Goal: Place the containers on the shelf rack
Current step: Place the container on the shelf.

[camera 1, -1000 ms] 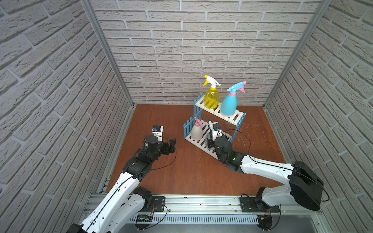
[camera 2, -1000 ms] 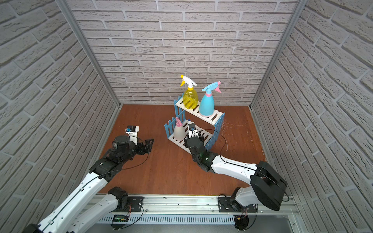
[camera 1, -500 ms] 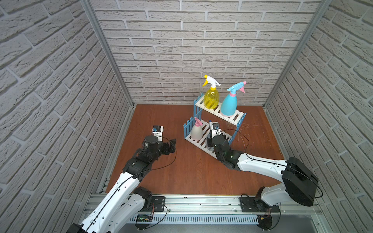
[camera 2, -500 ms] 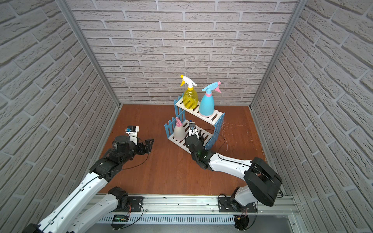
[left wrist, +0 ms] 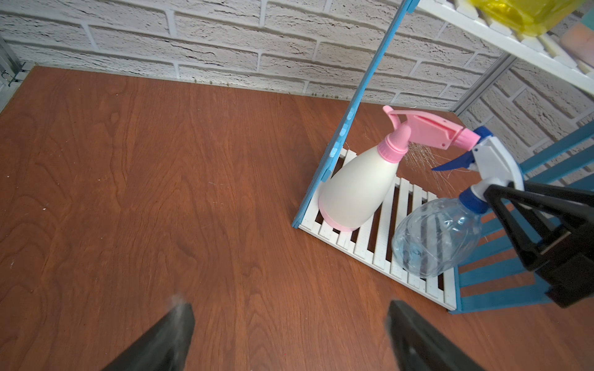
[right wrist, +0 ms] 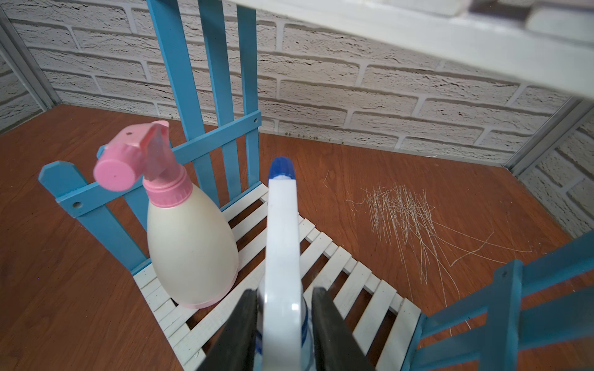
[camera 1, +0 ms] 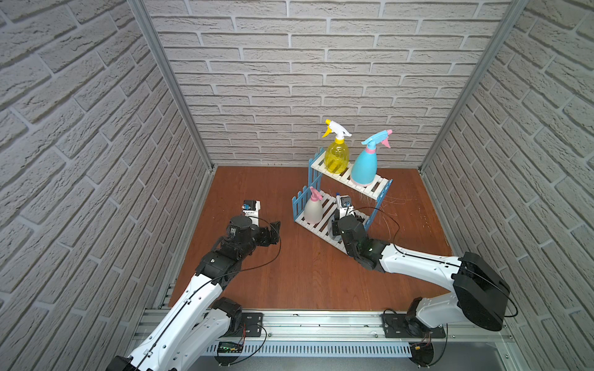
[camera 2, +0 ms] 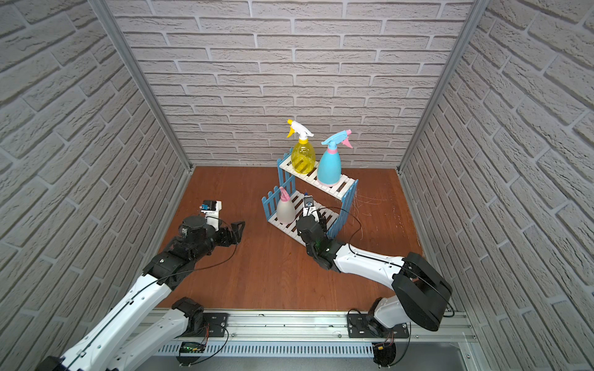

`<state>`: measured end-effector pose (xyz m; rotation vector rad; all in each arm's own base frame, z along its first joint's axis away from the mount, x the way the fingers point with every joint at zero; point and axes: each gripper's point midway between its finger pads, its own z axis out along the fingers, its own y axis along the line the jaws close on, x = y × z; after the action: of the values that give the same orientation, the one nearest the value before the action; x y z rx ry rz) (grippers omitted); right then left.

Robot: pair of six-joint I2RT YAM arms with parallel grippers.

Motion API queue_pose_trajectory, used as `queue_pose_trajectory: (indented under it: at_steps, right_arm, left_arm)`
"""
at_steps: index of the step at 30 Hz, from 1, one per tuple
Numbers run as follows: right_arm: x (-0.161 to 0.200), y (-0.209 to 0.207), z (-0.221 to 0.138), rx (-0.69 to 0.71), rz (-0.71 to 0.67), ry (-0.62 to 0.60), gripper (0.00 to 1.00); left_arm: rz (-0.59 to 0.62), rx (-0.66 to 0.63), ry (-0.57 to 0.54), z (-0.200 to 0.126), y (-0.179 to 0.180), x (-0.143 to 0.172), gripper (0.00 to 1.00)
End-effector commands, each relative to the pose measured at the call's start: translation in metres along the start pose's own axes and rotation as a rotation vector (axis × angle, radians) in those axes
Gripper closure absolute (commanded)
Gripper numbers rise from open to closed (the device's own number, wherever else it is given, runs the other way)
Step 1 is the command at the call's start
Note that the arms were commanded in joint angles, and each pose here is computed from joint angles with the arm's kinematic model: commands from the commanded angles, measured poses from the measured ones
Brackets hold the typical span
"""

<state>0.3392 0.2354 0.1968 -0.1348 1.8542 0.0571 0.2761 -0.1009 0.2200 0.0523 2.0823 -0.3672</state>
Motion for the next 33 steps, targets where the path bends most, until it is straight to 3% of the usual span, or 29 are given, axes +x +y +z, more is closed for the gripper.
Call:
queue_pose_trajectory:
  at_steps: [1, 7, 12, 15, 20, 26, 33]
  right_arm:
    - [-0.021, -0.004, -0.008, -0.01, 0.055, -0.041, 0.65]
    - [-0.026, -0.006, -0.013, -0.019, 0.061, -0.044, 0.55]
    - [-0.034, -0.007, -0.022, -0.049, 0.054, -0.047, 0.42]
    - [-0.041, -0.006, -0.031, -0.085, 0.031, -0.035, 0.31]
    - [-0.055, -0.002, -0.057, -0.209, -0.002, -0.027, 0.0]
    - [-0.07, -0.005, -0.097, -0.358, -0.032, -0.037, 0.01]
    - [-0.092, -0.043, -0.121, -0.273, -0.053, -0.094, 0.0]
  left_arm:
    - [0.007, 0.003, -0.025, -0.001, 0.0, -0.003, 0.02]
    - [0.005, 0.004, -0.029, -0.002, 0.0, -0.004, 0.02]
    - [0.002, 0.0, -0.034, -0.005, 0.001, -0.005, 0.02]
    - [0.006, -0.015, -0.036, -0.007, 0.003, -0.007, 0.02]
    - [0.018, -0.03, -0.069, -0.019, 0.005, -0.017, 0.02]
    - [0.024, -0.1, -0.09, -0.031, 0.016, -0.028, 0.02]
    - [-0.016, -0.24, -0.144, -0.035, 0.049, -0.046, 0.02]
